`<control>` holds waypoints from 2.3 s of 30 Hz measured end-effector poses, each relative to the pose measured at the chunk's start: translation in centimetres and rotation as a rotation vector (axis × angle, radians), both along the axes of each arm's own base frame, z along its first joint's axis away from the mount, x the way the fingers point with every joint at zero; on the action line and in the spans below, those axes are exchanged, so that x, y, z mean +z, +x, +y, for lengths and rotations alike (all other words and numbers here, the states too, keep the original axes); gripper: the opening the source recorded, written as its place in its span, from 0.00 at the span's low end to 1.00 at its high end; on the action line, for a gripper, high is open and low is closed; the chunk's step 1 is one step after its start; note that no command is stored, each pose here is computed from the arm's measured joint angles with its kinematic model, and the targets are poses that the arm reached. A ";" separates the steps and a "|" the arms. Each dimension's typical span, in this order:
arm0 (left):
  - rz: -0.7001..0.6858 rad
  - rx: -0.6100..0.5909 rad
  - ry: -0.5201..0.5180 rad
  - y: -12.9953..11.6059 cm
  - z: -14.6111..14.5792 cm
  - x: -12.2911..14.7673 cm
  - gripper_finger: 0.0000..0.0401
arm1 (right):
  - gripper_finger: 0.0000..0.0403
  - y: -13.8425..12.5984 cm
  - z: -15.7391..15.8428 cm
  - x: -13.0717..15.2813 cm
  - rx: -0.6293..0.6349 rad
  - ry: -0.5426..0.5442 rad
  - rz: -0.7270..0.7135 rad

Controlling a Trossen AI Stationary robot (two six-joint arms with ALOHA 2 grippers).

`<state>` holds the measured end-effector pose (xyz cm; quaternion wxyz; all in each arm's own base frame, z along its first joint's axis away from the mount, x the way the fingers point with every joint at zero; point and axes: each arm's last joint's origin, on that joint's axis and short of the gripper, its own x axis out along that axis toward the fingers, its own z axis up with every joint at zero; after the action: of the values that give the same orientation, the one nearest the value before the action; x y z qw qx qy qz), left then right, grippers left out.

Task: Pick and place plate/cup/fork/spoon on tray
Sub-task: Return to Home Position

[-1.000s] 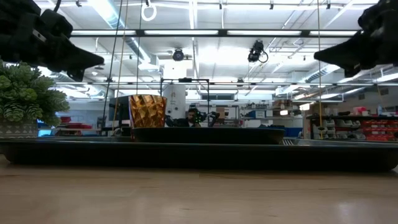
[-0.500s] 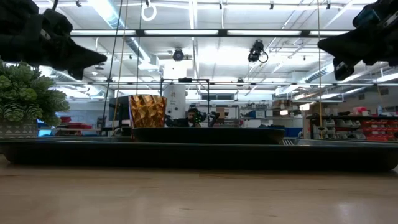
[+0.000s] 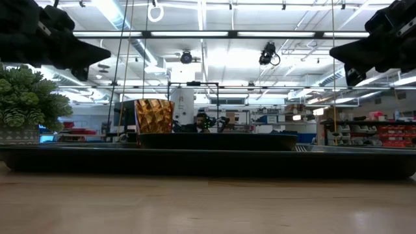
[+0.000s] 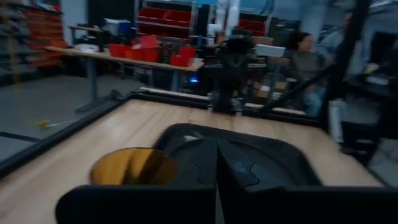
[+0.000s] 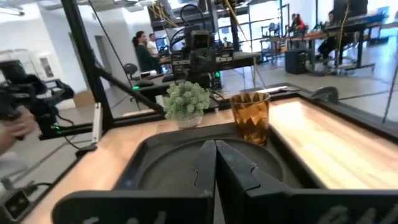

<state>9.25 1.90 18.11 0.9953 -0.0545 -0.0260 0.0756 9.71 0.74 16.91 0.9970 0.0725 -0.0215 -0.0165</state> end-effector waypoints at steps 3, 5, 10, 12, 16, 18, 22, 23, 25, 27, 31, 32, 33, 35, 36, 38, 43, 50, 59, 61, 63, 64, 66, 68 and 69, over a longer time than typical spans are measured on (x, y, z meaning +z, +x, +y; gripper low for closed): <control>-0.043 -0.025 -0.039 0.0 -0.1 0.4 0.01 | 0.04 0.0 -0.2 0.0 -0.032 -0.015 0.000; -0.078 -0.031 -0.044 0.0 -0.1 0.7 0.01 | 0.04 0.0 -0.4 0.0 -0.053 -0.006 -0.002; -0.099 -0.049 -0.034 0.0 -0.3 0.9 0.01 | 0.04 0.0 -1.2 0.0 -0.105 -0.001 -0.002; -0.094 -0.052 -0.035 0.0 -0.3 0.9 0.01 | 0.04 0.0 -1.5 -0.1 -0.113 0.009 0.004; -0.089 -0.052 -0.036 0.0 -0.3 0.9 0.01 | 0.04 0.0 -2.1 -0.2 -0.115 0.017 0.023; -0.089 -0.052 -0.035 0.0 -0.3 0.9 0.01 | 0.04 -0.1 -2.3 -0.3 -0.129 0.014 0.025; -0.086 -0.050 -0.014 0.0 -0.3 0.9 0.01 | 0.04 0.0 -2.4 -0.3 -0.136 -0.024 0.035; -0.086 -0.049 -0.010 0.0 -0.3 0.9 0.01 | 0.04 0.0 -2.4 -0.4 -0.133 -0.041 0.043; -0.085 -0.049 -0.010 0.0 -0.3 0.9 0.01 | 0.04 0.1 -2.4 -0.5 -0.129 -0.081 0.064; -0.086 -0.050 -0.015 0.0 -0.3 0.9 0.01 | 0.04 0.2 -2.4 -0.7 -0.137 -0.113 0.092; -0.086 -0.055 -0.039 0.0 -0.3 0.9 0.01 | 0.04 0.5 -2.7 -0.9 -0.192 -0.104 0.129; -0.080 -0.055 -0.042 0.0 -0.3 0.8 0.01 | 0.04 0.5 -2.7 -1.0 -0.193 -0.094 0.136; -0.072 -0.055 -0.044 0.0 -0.3 0.7 0.01 | 0.04 0.5 -2.7 -1.1 -0.192 -0.077 0.142; -0.058 -0.054 -0.045 0.0 -0.3 0.6 0.01 | 0.04 0.6 -2.7 -1.2 -0.173 -0.048 0.147; -0.056 -0.054 -0.045 0.0 -0.3 0.6 0.01 | 0.04 0.6 -2.6 -1.2 -0.154 -0.032 0.147; -0.055 -0.054 -0.042 0.0 -0.3 0.6 0.01 | 0.04 0.6 -2.5 -1.2 -0.106 -0.003 0.142; -0.075 -0.047 0.012 0.0 -0.3 0.8 0.01 | 0.04 0.5 -2.3 -0.9 -0.045 0.030 0.103; -0.132 -0.025 0.062 -0.1 -0.3 1.4 0.01 | 0.04 0.2 -2.1 -0.1 -0.116 -0.029 0.021; -0.105 -0.021 0.065 -0.1 -0.3 1.2 0.01 | 0.04 0.0 -1.1 0.2 0.033 -0.022 -0.020; -0.094 -0.005 0.076 -0.1 -0.2 1.1 0.01 | 0.04 0.0 -1.0 0.1 0.037 -0.034 -0.009; -0.084 0.015 0.089 -0.1 -0.2 1.0 0.01 | 0.04 0.0 -1.0 0.1 0.005 -0.042 -0.011; -0.077 0.016 0.090 -0.1 -0.2 1.0 0.01 | 0.04 0.0 -1.1 0.1 -0.019 -0.040 -0.010; -0.069 0.017 0.090 -0.1 -0.1 0.9 0.01 | 0.04 0.0 -1.2 0.1 -0.053 0.003 -0.012; -0.061 0.018 0.103 -0.1 -0.1 0.8 0.01 | 0.04 0.0 -1.2 0.1 -0.056 0.051 -0.015; -0.054 0.018 0.109 0.0 -0.1 0.8 0.01 | 0.04 0.0 -1.2 0.1 -0.055 0.069 -0.017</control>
<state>9.20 1.75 18.88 0.9950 -0.0020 -0.0573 0.0815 9.73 -0.49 17.03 0.9929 0.1064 -0.0314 -0.0439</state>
